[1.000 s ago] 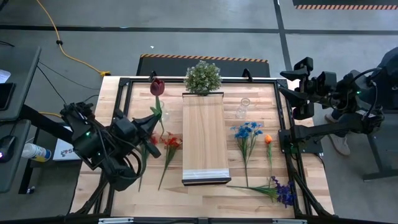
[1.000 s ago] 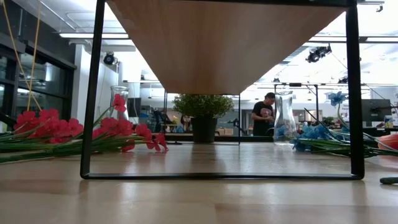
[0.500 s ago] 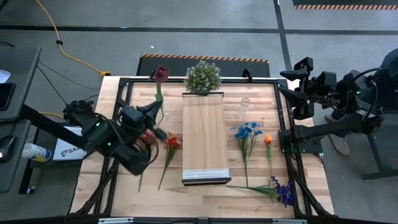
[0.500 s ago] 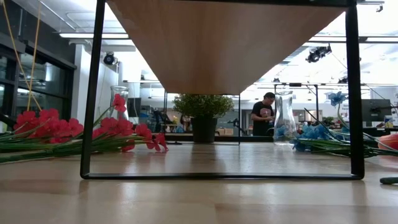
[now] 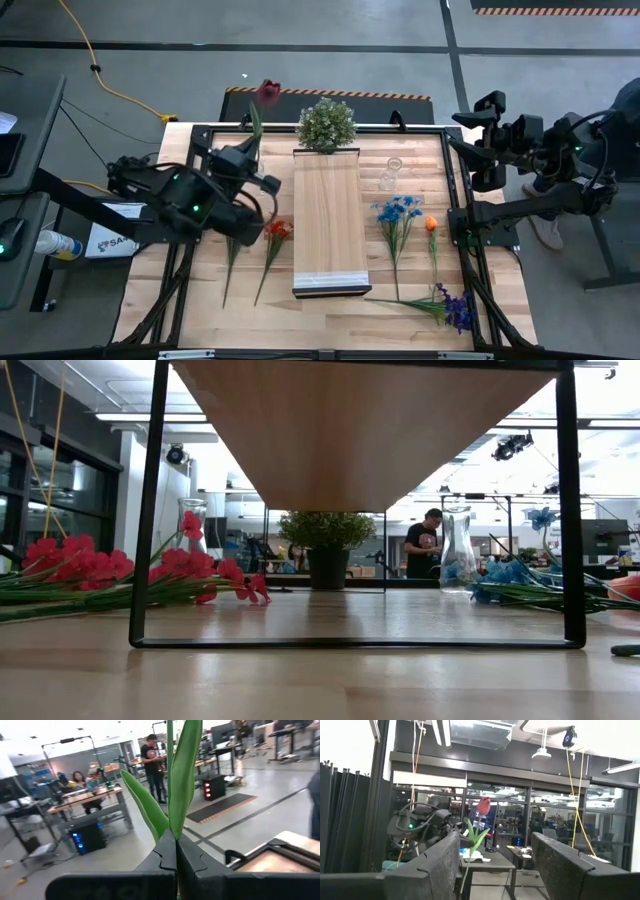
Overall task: Pick and place flowers into a vace then onto a shelf
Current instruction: Put the red flower into the left transparent vase
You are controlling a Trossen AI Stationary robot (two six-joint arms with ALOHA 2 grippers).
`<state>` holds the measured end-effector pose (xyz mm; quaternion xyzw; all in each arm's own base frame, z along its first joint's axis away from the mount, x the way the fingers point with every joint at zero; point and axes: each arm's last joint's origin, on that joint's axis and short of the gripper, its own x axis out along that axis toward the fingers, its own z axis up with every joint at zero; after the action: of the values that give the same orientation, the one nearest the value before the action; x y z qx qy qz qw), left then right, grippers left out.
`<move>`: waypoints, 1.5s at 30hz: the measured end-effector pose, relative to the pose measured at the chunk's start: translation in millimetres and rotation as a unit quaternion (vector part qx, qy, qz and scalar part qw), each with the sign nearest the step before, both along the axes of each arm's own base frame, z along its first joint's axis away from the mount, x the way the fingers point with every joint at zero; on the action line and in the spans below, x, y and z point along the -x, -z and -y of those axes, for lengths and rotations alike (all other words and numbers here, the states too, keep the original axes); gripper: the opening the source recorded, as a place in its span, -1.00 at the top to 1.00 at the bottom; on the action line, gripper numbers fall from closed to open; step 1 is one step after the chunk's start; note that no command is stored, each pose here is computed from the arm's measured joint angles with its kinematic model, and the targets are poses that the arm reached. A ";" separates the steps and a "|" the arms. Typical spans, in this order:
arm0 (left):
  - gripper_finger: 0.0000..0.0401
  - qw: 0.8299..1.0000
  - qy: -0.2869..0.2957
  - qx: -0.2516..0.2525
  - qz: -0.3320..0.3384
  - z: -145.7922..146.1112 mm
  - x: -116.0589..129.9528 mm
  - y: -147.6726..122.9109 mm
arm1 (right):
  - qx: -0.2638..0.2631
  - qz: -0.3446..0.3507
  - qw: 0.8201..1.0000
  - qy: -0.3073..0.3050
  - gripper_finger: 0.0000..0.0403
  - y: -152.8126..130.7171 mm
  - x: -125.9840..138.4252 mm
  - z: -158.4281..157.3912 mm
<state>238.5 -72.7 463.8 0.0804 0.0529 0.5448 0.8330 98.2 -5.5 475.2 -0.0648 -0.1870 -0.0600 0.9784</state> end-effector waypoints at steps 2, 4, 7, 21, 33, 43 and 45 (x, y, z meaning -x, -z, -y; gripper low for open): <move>0.88 1.000 -0.012 -0.003 -0.006 -5.7 -1.7 0.0 | 0.001 0.000 1.000 0.001 -0.17 0.0 0.0 0.0; 0.88 1.000 -0.025 -0.005 -0.011 -11.9 -3.3 0.0 | 0.002 0.000 1.000 0.001 -0.17 0.0 0.0 0.0; 0.88 0.999 -0.044 -0.004 -0.011 -21.1 -5.4 0.0 | 0.002 0.000 1.000 0.001 -0.17 0.0 0.0 0.0; 0.88 0.996 -0.084 -0.004 -0.006 -39.8 -11.3 7.2 | 0.002 0.000 1.000 0.001 -0.17 0.1 0.0 0.0; 0.88 0.994 -0.085 0.022 0.059 -43.8 0.2 76.3 | 0.012 0.003 1.000 0.005 -0.17 -0.7 0.4 0.0; 0.88 0.988 -0.088 0.039 0.122 -51.1 23.8 110.5 | 0.002 0.006 0.999 0.034 -0.17 -1.3 0.9 1.8; 0.88 0.986 -0.097 0.042 0.125 -56.1 28.1 114.5 | -0.001 0.006 0.999 0.041 -0.17 -1.2 0.7 2.2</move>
<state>210.4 -16.6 349.3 -0.0289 -0.0213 0.6264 0.7787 97.4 -7.7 476.4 -0.0715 -0.1898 -0.1006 0.9740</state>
